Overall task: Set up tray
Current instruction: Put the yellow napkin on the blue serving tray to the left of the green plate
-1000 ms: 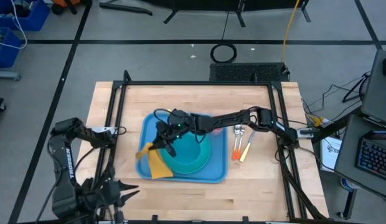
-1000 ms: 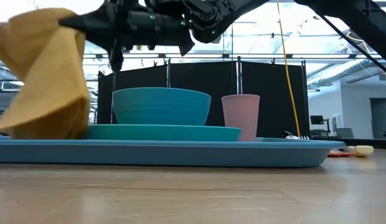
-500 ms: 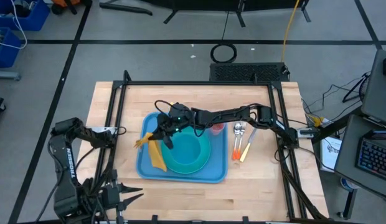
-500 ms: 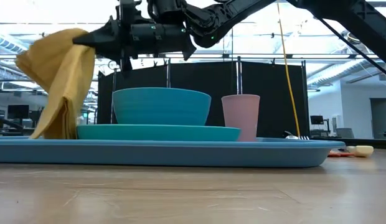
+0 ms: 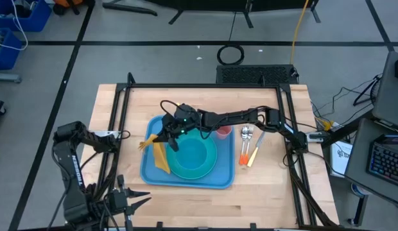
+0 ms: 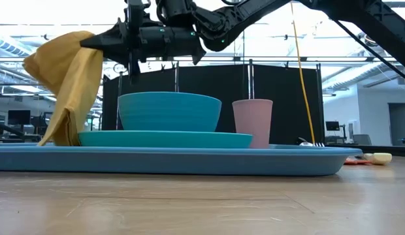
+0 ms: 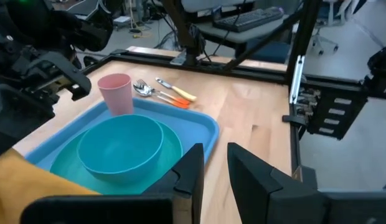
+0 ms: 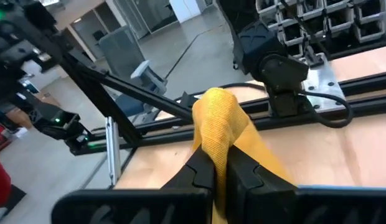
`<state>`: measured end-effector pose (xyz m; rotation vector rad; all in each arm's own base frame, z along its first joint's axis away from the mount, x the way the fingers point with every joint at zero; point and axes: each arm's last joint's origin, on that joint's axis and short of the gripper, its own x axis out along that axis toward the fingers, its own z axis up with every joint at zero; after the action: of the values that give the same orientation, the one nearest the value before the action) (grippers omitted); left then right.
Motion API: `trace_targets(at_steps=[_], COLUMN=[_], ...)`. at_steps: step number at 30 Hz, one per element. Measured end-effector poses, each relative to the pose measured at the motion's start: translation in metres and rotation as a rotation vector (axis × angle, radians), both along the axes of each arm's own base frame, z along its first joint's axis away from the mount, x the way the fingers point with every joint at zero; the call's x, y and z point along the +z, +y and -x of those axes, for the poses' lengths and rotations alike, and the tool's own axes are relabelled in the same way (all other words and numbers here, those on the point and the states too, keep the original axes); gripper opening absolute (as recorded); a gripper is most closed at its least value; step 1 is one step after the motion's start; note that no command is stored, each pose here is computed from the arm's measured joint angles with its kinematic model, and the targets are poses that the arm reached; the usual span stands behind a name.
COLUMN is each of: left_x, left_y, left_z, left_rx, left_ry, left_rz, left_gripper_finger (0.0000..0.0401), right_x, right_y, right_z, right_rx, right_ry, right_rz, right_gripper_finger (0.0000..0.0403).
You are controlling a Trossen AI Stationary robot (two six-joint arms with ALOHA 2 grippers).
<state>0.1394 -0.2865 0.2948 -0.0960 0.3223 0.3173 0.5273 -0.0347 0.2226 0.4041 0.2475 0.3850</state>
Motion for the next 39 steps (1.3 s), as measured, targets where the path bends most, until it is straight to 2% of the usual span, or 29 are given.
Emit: trace_targets(at_steps=[3, 7, 11, 13, 15, 17, 20, 22, 27, 32, 36, 39], left_x=[-0.006, -0.010, -0.010, -0.010, -0.010, -0.010, -0.010, -0.010, -0.010, -0.010, -0.010, -0.010], left_y=[-0.002, -0.003, -0.004, -0.004, -0.004, -0.004, -0.004, -0.004, -0.004, -0.004, -0.004, -0.004], left_z=[-0.001, -0.001, -0.002, -0.002, -0.002, -0.001, -0.001, -0.001, -0.001, -0.002, -0.002, -0.002], left_rx=[-0.002, 0.000, -0.003, -0.003, -0.003, -0.008, -0.010, -0.010, -0.011, -0.014, -0.016, -0.021], left_ry=[-0.012, -0.037, -0.043, -0.043, -0.042, -0.039, -0.035, -0.032, -0.031, -0.032, -0.030, -0.020], left_rz=[0.008, 0.013, 0.021, 0.022, 0.021, 0.013, 0.012, 0.015, 0.011, -0.011, -0.016, -0.025], left_gripper_finger=[0.0076, 0.0076, 0.0076, 0.0076, 0.0076, 0.0076, 0.0076, 0.0076, 0.0076, 0.0076, 0.0076, 0.0076], right_x=[0.004, 0.019, 0.040, 0.046, 0.044, 0.033, 0.010, -0.001, -0.008, 0.001, 0.012, 0.021], right_y=[0.007, 0.016, 0.022, 0.027, 0.031, 0.030, 0.022, 0.015, 0.014, 0.016, 0.015, 0.014], right_z=[0.000, 0.001, 0.007, 0.009, 0.008, 0.005, 0.002, 0.003, 0.005, 0.006, 0.007, 0.011], right_rx=[0.097, 0.195, 0.395, 0.426, 0.433, 0.404, 0.260, 0.212, 0.225, 0.381, 0.454, 0.605], right_ry=[-0.033, -0.154, -0.264, -0.274, -0.245, -0.146, 0.004, 0.076, 0.122, 0.087, 0.050, 0.044], right_rz=[-0.034, -0.093, -0.206, -0.229, -0.240, -0.253, -0.191, -0.143, -0.106, -0.194, -0.265, -0.320], right_gripper_finger=[0.0000, 0.0000, 0.0000, 0.0000, 0.0000, 0.0000, 0.0000, 0.0000, 0.0000, 0.0000, 0.0000, 0.0000])
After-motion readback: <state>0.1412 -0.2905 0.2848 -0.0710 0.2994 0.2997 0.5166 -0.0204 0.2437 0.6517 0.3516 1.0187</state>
